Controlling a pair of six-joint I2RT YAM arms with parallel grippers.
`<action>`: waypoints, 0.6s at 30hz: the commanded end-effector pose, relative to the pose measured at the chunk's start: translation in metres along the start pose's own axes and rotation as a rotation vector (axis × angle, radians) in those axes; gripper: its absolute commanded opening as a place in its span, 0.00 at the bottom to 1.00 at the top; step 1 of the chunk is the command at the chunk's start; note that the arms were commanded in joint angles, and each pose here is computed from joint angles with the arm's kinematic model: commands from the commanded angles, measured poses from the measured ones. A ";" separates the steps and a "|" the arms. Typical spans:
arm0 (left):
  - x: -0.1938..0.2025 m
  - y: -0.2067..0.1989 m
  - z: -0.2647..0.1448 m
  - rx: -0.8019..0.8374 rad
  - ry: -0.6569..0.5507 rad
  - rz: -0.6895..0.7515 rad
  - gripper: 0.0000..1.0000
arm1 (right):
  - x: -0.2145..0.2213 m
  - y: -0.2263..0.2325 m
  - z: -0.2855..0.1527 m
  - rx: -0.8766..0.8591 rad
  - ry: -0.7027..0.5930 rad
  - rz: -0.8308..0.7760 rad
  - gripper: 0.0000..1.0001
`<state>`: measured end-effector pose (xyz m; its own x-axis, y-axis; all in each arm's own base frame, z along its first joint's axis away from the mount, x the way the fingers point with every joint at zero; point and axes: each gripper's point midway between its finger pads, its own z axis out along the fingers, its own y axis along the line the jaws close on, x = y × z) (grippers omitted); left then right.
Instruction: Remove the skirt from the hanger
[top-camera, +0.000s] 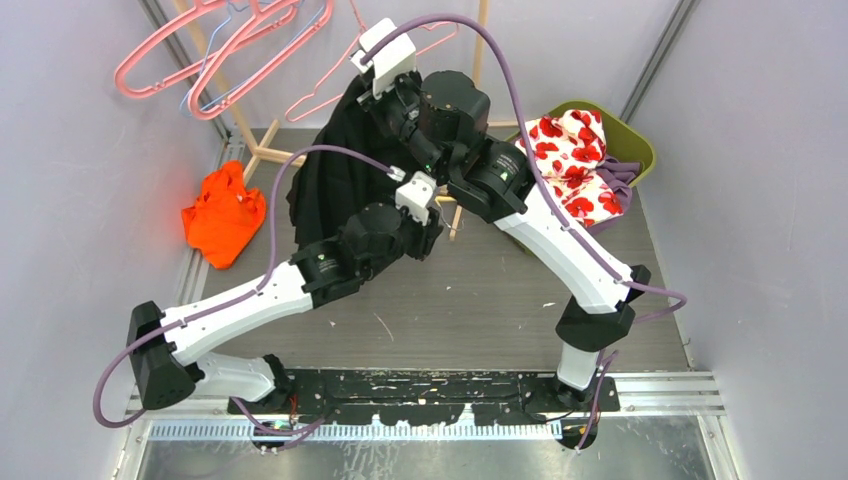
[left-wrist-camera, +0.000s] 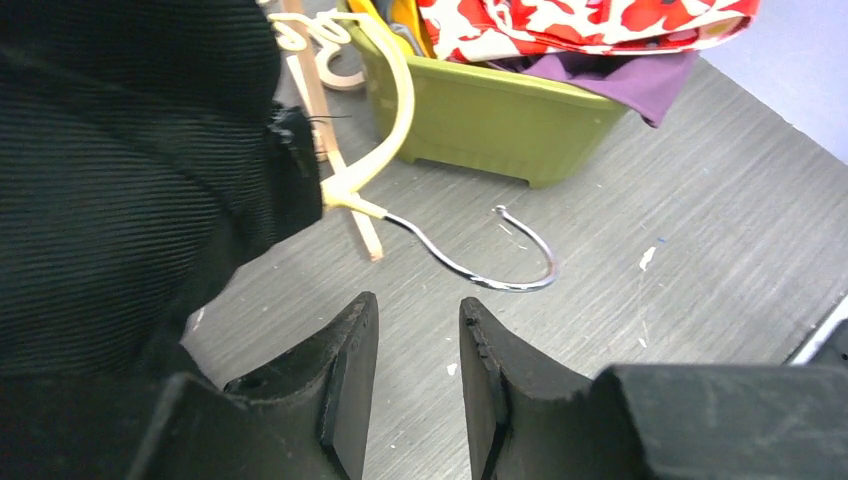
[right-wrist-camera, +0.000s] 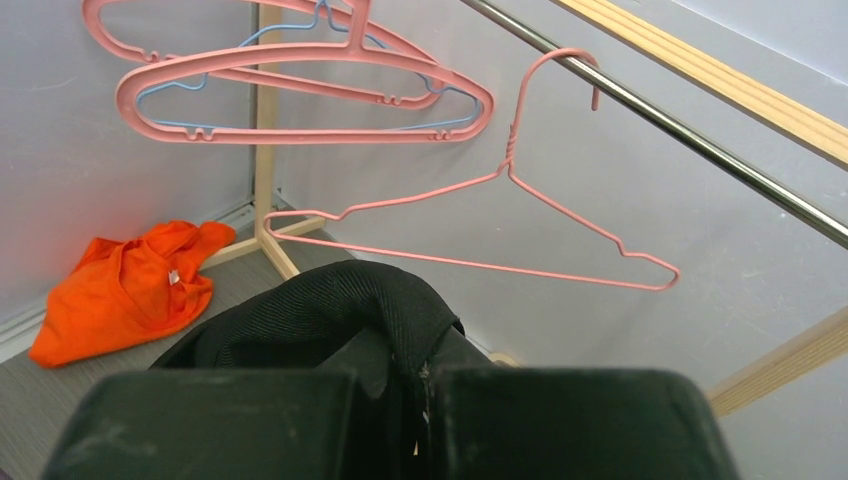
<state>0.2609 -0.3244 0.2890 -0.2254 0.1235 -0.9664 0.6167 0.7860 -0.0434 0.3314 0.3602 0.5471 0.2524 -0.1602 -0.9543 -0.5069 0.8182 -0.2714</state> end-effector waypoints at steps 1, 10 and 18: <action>-0.052 -0.022 -0.005 0.086 -0.159 -0.099 0.36 | -0.062 -0.039 -0.031 0.071 -0.171 0.067 0.01; -0.104 -0.015 -0.045 0.109 -0.363 -0.274 0.36 | -0.059 -0.041 -0.031 0.076 -0.167 0.047 0.01; -0.096 -0.023 -0.034 0.135 -0.351 -0.341 0.36 | -0.057 -0.039 -0.031 0.064 -0.164 0.050 0.01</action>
<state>0.2414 -0.3207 0.3892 -0.1502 -0.2802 -0.9481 0.6470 0.6973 -0.3085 0.3310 0.3551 0.5420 0.2480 -0.1805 -0.9518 -0.5043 0.8148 -0.2859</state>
